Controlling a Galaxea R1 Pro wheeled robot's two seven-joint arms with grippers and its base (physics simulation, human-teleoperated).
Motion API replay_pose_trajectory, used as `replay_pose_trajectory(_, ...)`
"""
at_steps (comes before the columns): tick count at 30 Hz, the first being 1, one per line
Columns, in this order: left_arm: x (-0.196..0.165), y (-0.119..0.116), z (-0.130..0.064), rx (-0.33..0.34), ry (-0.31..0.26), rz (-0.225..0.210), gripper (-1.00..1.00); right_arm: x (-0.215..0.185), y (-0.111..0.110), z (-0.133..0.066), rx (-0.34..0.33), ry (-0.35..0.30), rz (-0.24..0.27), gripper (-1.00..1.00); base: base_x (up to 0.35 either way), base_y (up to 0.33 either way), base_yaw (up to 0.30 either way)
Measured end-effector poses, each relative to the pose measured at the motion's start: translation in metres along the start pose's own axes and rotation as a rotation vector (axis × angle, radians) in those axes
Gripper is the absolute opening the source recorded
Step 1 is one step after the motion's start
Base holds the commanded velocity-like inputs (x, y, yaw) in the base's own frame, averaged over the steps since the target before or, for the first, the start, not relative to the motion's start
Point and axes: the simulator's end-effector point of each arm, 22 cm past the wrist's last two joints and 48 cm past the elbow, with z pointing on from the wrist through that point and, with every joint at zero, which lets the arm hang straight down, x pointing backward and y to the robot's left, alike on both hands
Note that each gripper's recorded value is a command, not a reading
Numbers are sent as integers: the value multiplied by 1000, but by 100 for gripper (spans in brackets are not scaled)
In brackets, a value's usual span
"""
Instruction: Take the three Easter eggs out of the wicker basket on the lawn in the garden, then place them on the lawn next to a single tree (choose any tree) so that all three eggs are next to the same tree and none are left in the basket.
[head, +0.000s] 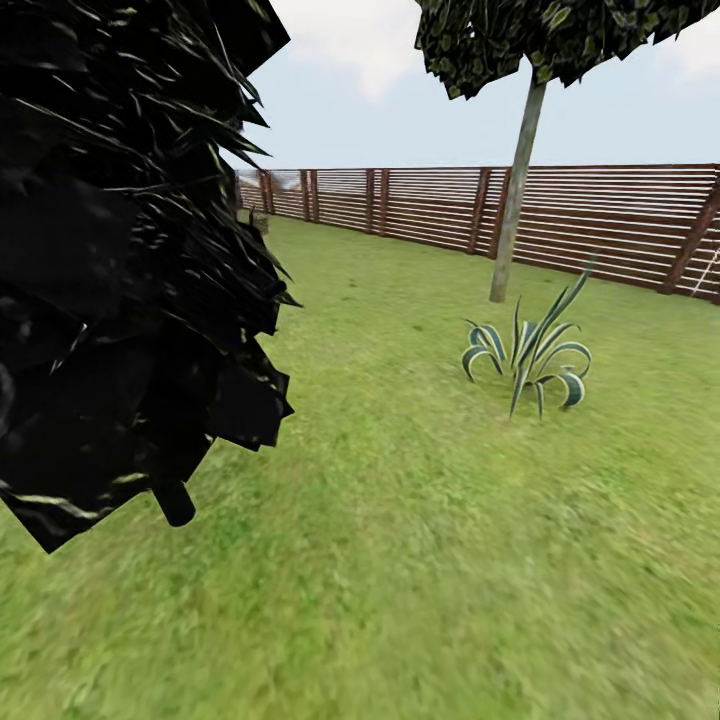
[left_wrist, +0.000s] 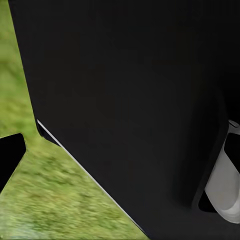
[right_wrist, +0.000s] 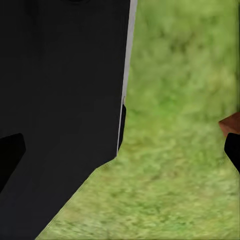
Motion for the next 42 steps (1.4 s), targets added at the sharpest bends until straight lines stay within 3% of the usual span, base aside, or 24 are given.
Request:
replay_pose_trajectory(23, 3, 0, 0, 0, 8, -1, 100, 3, 0, 0, -1, 7, 2, 100, 336, 0, -295)
replay_pose_trajectory(42, 4, 0, 0, 0, 10, -1, 100, 3, 0, 0, 2, 9, 2, 100, 336, 0, -17)
